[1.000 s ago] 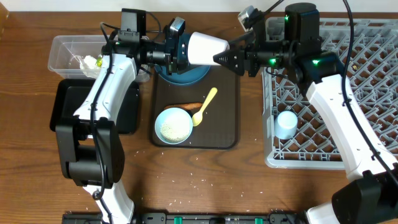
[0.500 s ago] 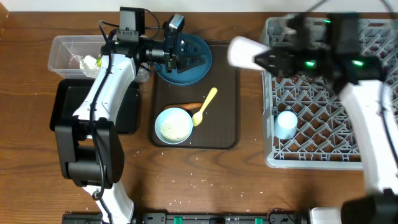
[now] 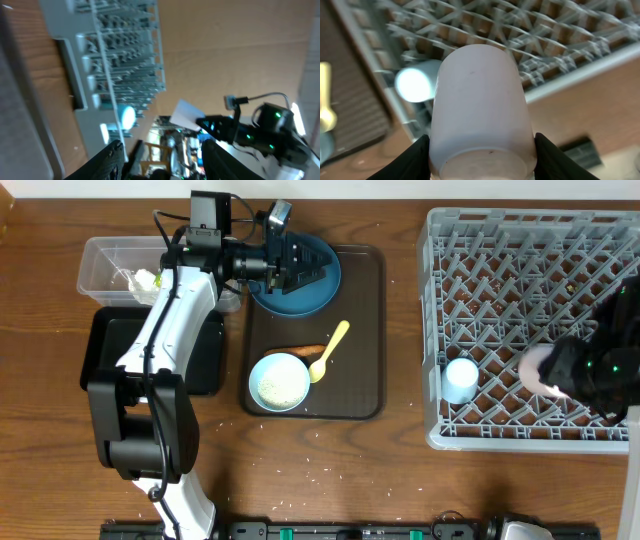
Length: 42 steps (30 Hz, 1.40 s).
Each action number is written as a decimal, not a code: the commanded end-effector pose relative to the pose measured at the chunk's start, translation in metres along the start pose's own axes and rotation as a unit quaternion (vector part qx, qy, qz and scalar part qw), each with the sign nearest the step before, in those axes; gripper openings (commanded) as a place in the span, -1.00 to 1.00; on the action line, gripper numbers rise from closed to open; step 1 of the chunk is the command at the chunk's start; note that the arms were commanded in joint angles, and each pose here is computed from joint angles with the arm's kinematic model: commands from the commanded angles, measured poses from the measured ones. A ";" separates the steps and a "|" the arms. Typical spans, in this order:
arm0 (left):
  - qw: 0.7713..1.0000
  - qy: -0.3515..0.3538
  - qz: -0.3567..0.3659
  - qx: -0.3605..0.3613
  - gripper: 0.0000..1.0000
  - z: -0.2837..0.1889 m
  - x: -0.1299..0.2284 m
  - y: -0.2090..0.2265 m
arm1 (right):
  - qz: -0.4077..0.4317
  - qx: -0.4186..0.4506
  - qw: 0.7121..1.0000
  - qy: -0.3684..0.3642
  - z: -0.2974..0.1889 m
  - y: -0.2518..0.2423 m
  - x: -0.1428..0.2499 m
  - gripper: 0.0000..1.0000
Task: Sort waste into correct bins and load items into the dishwasher rack
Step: 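Place the pink cup upside down in the dish rack with right gripper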
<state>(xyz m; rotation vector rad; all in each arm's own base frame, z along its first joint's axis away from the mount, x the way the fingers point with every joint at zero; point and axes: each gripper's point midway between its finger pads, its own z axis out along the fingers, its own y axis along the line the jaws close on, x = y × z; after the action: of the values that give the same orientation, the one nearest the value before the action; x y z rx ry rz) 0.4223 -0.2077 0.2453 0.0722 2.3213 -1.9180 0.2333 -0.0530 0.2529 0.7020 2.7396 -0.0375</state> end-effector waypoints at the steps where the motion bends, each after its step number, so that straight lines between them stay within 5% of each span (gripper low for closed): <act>1: 0.998 -0.036 0.033 -0.049 0.04 -0.007 -0.007 0.004 | 0.025 0.062 0.998 0.004 0.009 -0.020 -0.005 0.03; 10: 0.960 -0.095 0.007 -0.262 0.04 -0.032 -0.014 0.081 | 0.018 0.064 0.994 0.090 0.065 -0.007 -0.007 -0.01; 19: 0.918 -0.107 0.001 -0.381 0.04 -0.060 -0.010 0.118 | 0.009 0.062 0.984 0.168 0.128 0.002 0.003 0.00; 24: 0.909 -0.112 0.007 -0.403 0.04 -0.066 -0.011 0.123 | 0.002 0.049 0.980 0.195 0.154 0.007 0.012 0.31; 31: 0.903 -0.106 0.028 -0.414 0.04 -0.066 -0.013 0.124 | -0.003 0.025 0.986 0.162 0.146 0.016 -0.005 0.80; 35: 0.891 -0.105 0.057 -0.438 0.01 -0.064 -0.016 0.118 | -0.021 0.001 0.991 0.130 0.121 0.025 -0.024 0.92; 42: 0.824 -0.122 0.137 -0.537 0.02 -0.064 -0.019 0.096 | -0.056 -0.075 0.996 0.003 0.044 0.050 -0.070 0.93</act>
<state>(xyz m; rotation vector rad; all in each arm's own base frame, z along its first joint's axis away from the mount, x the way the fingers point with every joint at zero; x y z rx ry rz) 0.4397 -0.1313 0.1282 -0.0443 2.7382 -0.4931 0.3205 -0.0549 0.1905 0.6329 2.8747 0.0694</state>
